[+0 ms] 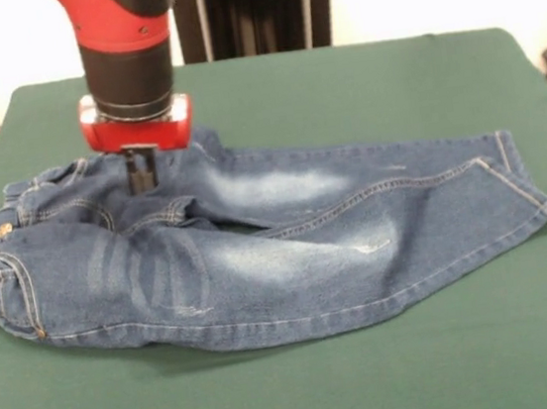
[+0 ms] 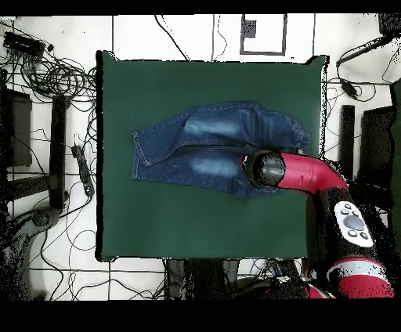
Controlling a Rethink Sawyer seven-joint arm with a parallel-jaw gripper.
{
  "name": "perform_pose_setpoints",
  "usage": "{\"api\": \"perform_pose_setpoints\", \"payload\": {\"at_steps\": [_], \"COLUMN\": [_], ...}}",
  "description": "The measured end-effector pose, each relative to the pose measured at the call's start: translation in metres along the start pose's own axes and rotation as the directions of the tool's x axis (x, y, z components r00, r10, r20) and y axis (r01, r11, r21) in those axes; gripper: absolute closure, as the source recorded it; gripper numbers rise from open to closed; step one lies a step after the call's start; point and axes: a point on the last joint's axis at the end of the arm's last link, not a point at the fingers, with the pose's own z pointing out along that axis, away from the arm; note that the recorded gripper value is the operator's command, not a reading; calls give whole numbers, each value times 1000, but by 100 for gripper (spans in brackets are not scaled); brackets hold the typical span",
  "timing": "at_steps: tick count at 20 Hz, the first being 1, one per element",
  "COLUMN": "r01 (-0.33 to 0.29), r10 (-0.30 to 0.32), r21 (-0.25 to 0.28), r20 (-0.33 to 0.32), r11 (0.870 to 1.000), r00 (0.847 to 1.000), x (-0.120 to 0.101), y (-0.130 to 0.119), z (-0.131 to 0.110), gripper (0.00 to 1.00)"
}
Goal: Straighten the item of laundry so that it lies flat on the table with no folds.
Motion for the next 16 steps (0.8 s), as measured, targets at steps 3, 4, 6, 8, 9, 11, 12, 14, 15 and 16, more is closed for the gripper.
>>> {"api": "perform_pose_setpoints", "payload": {"at_steps": [3,4,6,8,9,11,12,14,15,16], "r01": [2,3,3,-3,-7,-19,-33,-47,-55,-58], "r10": [-2,-3,-4,2,7,18,32,45,53,56], "r21": [-1,-3,-6,-10,-13,-18,-21,-23,-24,-24], "r20": [-10,-14,-20,-30,-34,-45,-61,-74,-83,-87], "r11": [1000,1000,1000,1000,1000,1000,999,999,998,998], "r00": [1000,1000,1000,1000,999,999,998,996,995,995], "x": [0,0,0,1,1,2,4,6,6,7], "y": [19,27,35,47,50,56,59,62,64,65], "z": [-5,-7,-11,-21,-24,-34,-43,-54,-60,-64], "gripper": [100,100,100,100,100,100,100,100,100,100]}}
